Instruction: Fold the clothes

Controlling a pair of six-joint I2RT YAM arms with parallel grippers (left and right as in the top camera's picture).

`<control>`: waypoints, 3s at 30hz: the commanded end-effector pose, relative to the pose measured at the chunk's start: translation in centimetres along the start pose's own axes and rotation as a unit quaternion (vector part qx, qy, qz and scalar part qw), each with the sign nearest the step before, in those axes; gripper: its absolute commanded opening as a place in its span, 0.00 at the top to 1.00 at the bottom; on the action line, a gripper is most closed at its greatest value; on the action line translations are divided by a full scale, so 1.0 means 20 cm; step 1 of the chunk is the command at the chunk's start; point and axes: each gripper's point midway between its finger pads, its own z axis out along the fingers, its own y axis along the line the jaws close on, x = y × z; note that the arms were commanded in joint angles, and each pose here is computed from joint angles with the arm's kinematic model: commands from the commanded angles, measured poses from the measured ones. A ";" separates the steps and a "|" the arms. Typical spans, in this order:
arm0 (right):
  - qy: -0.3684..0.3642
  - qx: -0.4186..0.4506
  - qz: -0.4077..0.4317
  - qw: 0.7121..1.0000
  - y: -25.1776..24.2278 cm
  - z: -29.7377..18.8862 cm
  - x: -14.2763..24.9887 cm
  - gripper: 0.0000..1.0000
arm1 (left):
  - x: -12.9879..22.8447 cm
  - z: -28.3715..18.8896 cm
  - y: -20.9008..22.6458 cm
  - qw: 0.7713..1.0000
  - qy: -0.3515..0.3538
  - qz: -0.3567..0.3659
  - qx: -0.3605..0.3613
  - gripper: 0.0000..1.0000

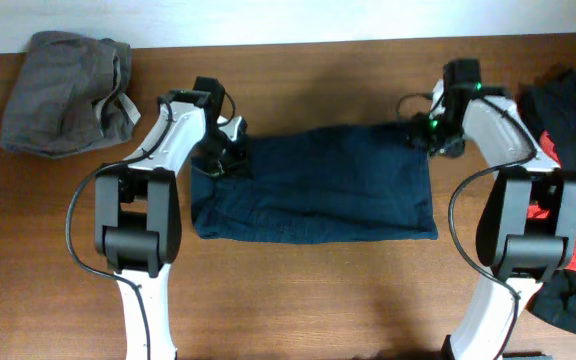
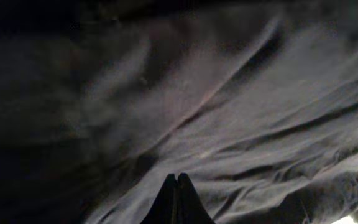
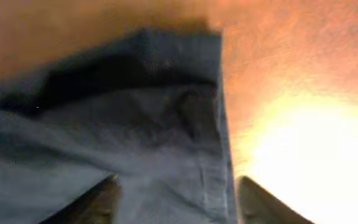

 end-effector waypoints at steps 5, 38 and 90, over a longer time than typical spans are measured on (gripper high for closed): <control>-0.042 0.067 0.004 0.997 -0.05 -0.52 -0.19 0.01 | -0.16 -0.42 0.14 0.986 -0.080 0.045 -0.141 0.37; -0.008 0.095 0.083 0.992 -0.42 -0.63 -0.11 0.01 | 0.19 -0.03 0.36 0.996 0.037 0.022 0.079 0.01; 0.072 -0.129 -0.042 0.988 0.33 0.14 0.23 0.01 | -0.21 -0.59 0.19 0.995 -0.098 0.000 0.001 0.99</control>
